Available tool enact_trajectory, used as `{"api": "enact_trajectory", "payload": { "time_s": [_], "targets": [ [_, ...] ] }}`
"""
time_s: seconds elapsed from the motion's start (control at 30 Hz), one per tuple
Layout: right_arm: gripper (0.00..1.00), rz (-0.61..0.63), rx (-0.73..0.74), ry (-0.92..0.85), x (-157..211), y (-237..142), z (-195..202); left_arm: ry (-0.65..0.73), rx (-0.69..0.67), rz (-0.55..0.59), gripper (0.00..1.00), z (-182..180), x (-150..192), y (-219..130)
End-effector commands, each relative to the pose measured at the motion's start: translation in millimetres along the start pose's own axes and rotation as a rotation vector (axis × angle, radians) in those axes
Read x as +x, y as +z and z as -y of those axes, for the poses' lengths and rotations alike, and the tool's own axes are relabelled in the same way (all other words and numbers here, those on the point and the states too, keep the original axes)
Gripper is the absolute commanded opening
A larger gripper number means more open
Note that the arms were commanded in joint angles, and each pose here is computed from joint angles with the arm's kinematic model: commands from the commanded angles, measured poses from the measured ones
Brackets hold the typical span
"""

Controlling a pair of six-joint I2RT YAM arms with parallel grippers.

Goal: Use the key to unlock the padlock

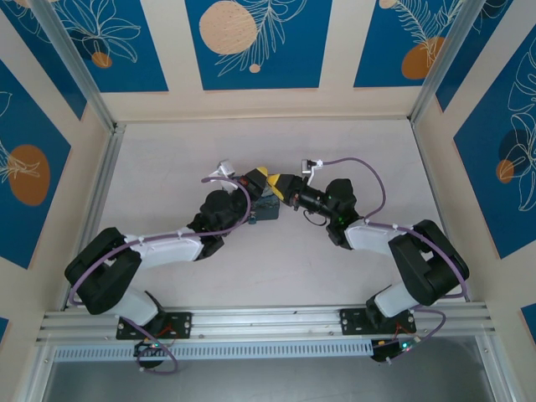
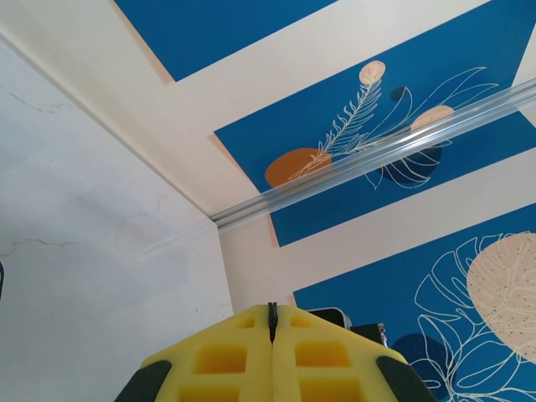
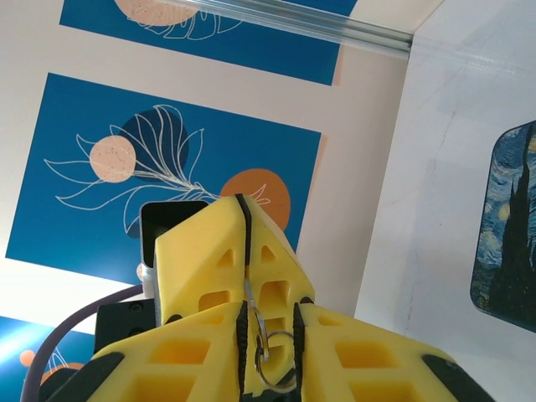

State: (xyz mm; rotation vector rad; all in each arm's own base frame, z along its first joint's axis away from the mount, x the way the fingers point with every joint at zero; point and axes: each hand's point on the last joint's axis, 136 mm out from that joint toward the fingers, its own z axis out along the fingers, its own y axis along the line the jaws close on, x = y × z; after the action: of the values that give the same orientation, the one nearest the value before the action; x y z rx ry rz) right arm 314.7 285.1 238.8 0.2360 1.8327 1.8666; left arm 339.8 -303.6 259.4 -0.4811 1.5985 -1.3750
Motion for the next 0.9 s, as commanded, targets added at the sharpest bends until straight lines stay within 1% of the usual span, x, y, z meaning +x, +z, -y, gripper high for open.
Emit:
{"api": "enact_trajectory", "payload": {
  "time_s": [0.0, 0.27, 0.4, 0.5, 0.53, 0.87],
  "targets": [
    [0.23, 0.013, -0.005, -0.005, 0, 0, 2, -0.006, 0.037, 0.015, 0.0, 15, 0, 2],
    [0.22, -0.004, -0.011, -0.009, 3, 4, -1, -0.007, 0.034, 0.015, 0.0, 14, 0, 4],
    [0.13, -0.006, -0.008, -0.008, 4, 5, 0, -0.007, 0.034, 0.012, 0.0, 14, 1, 3],
    [0.02, -0.004, -0.005, -0.007, 2, 5, 1, -0.008, 0.031, 0.011, 0.0, 12, 2, 2],
    [0.0, -0.003, -0.003, -0.006, 2, 5, 1, -0.007, 0.028, 0.012, 0.0, 11, 2, 1],
    [0.0, 0.036, 0.039, 0.016, -10, -3, 13, -0.01, 0.014, 0.015, 0.0, 6, 1, -10]
  ]
}}
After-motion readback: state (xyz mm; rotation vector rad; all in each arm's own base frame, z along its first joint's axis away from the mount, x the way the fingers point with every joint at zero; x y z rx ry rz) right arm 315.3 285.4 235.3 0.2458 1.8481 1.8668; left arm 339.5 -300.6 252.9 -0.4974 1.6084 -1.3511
